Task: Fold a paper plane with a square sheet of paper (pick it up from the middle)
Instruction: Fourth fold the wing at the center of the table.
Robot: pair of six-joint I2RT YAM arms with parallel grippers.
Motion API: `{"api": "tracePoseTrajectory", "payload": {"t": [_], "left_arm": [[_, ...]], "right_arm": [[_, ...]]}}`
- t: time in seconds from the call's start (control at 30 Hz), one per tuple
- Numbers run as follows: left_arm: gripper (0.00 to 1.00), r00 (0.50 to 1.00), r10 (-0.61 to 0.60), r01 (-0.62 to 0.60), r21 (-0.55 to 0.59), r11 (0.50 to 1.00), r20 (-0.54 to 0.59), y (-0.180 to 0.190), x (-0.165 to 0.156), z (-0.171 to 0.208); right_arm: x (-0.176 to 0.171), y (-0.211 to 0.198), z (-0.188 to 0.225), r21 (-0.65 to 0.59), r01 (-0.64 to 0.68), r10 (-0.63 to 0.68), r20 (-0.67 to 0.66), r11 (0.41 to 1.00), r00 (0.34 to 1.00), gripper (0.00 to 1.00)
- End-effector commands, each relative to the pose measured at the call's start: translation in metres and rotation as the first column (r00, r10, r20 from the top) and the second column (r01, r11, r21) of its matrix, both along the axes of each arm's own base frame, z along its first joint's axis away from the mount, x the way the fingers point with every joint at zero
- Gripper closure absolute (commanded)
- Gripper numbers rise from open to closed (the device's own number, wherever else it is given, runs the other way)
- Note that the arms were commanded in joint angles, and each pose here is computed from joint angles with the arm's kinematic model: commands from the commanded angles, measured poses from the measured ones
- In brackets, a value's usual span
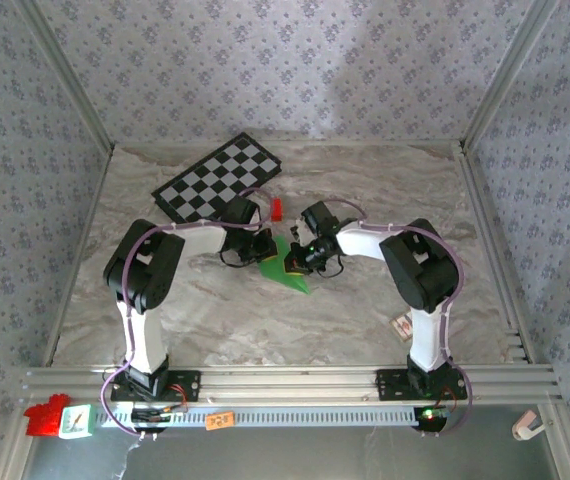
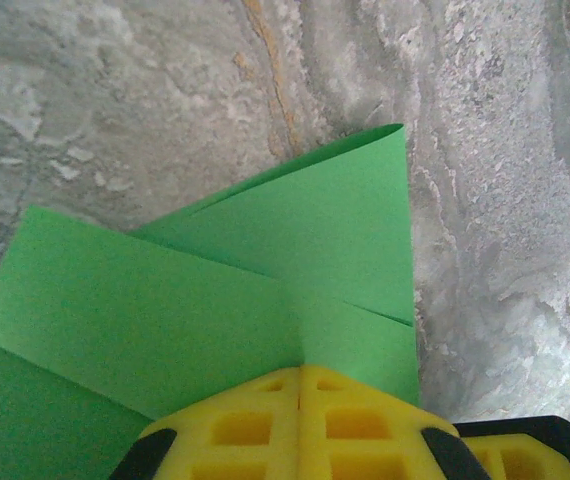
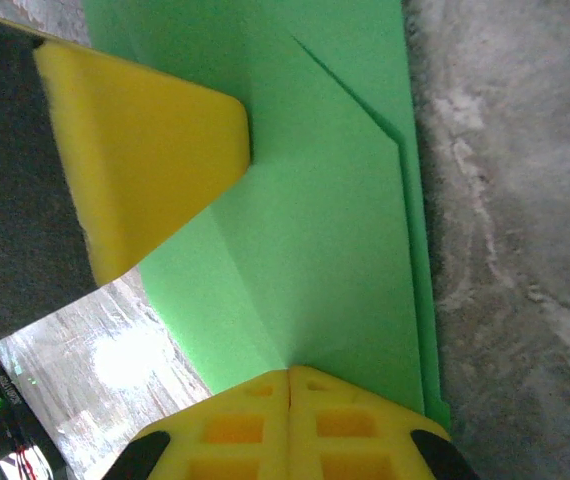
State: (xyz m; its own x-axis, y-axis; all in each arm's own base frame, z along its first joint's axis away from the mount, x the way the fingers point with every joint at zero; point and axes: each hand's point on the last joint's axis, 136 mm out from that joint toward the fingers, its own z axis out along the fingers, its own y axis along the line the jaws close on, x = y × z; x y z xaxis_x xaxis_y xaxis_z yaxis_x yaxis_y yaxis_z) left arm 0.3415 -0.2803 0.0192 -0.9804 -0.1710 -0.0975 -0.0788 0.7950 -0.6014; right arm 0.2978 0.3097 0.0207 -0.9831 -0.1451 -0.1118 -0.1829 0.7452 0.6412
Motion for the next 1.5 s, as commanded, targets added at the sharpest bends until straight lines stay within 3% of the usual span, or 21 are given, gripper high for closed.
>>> {"api": "tracePoseTrajectory", "payload": {"t": [0.0,0.3,0.53,0.73,0.87,1.0,1.2,1.47], "left_arm": [[0.97,0.988,0.041,-0.009,0.217,0.976,-0.147,0.038,-0.033,-0.055],[0.99,0.988,0.040,-0.004,0.234,0.972,-0.150,0.043,-0.031,-0.058],[0.98,0.990,0.026,0.003,0.208,0.978,-0.137,0.037,-0.028,-0.050],[0.92,0.997,-0.011,0.018,0.081,0.997,-0.081,0.012,-0.014,-0.012],[0.81,1.000,0.008,-0.008,-0.039,0.999,0.002,-0.006,0.004,0.041],[0.66,0.994,0.075,-0.069,-0.075,0.995,0.076,-0.002,0.015,0.079],[0.47,0.971,0.218,-0.207,-0.108,0.972,0.096,0.027,0.013,0.090],[0.39,0.937,0.346,-0.330,-0.218,0.918,0.039,0.045,-0.005,0.079]], "right_arm": [[-0.025,-0.025,-0.020,-0.078,0.006,-0.012,-0.072,0.997,0.997,0.95],[-0.075,-0.061,-0.025,-0.080,0.007,-0.015,-0.104,0.997,0.994,0.94],[-0.091,-0.080,-0.025,-0.063,0.054,-0.060,-0.107,0.997,0.992,0.94],[-0.059,-0.070,0.021,0.021,0.093,-0.094,0.036,0.995,0.995,0.88],[-0.025,-0.060,0.054,0.074,0.132,-0.142,0.143,0.988,0.980,0.79],[0.000,-0.052,0.061,0.093,0.150,-0.164,0.167,0.984,0.972,0.69],[0.024,-0.032,0.059,0.103,0.091,-0.106,0.149,0.990,0.983,0.62],[0.041,-0.019,0.042,0.107,0.037,-0.052,0.135,0.994,0.990,0.57]]}}
